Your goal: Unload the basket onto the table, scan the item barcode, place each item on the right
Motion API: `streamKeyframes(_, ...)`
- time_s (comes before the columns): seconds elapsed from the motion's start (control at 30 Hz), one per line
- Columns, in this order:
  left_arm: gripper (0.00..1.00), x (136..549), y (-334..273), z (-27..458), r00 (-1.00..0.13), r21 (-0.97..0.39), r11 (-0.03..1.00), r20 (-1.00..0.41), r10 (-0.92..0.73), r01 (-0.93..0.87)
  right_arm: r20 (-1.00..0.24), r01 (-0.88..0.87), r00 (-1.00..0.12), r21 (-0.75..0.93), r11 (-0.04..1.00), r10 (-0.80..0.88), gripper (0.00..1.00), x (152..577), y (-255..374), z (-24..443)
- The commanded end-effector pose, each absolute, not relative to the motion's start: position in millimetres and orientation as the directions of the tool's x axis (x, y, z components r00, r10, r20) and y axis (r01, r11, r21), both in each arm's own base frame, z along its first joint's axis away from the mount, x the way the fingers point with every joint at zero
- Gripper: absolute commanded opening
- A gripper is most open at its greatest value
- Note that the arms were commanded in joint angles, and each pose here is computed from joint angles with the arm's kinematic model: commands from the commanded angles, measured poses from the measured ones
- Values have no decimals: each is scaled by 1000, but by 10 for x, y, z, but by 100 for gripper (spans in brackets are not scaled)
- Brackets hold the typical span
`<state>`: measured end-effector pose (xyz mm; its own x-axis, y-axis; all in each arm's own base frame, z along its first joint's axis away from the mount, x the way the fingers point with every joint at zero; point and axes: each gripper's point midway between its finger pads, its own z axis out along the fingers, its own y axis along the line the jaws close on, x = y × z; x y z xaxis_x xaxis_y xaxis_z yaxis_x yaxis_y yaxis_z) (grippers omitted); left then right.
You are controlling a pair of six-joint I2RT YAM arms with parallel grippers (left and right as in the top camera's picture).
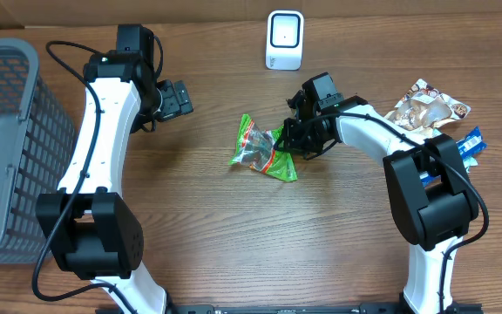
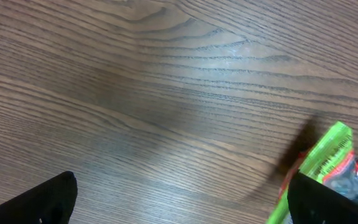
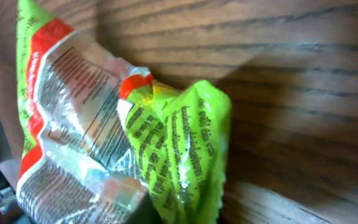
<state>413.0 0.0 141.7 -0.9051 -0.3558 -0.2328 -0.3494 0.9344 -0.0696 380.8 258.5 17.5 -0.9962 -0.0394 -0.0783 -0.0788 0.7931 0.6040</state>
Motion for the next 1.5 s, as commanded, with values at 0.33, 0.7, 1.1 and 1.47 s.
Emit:
streamKeyframes(0.33, 100, 4172, 28, 1438, -896, -65, 929, -245, -370, -365, 105, 170, -985, 604, 779, 133, 55, 3595, 2681, 164)
streamKeyframes(0.7, 100, 4172, 27, 1438, -896, -65, 929, -245, -370, -365, 52, 331, -940, 376, 866, 337, 54, 3543, 2558, -102)
streamKeyframes(1.1, 100, 4172, 27, 1438, -896, -65, 929, -245, -370, -365, -36, 259, -956, 356, 898, 290, 4, 3595, 2605, -107)
streamKeyframes(1.47, 100, 4172, 27, 1438, -896, -65, 929, -245, -370, -365, -301, -299, -947, 710, 637, -110, 4, 3781, 2780, 1062)
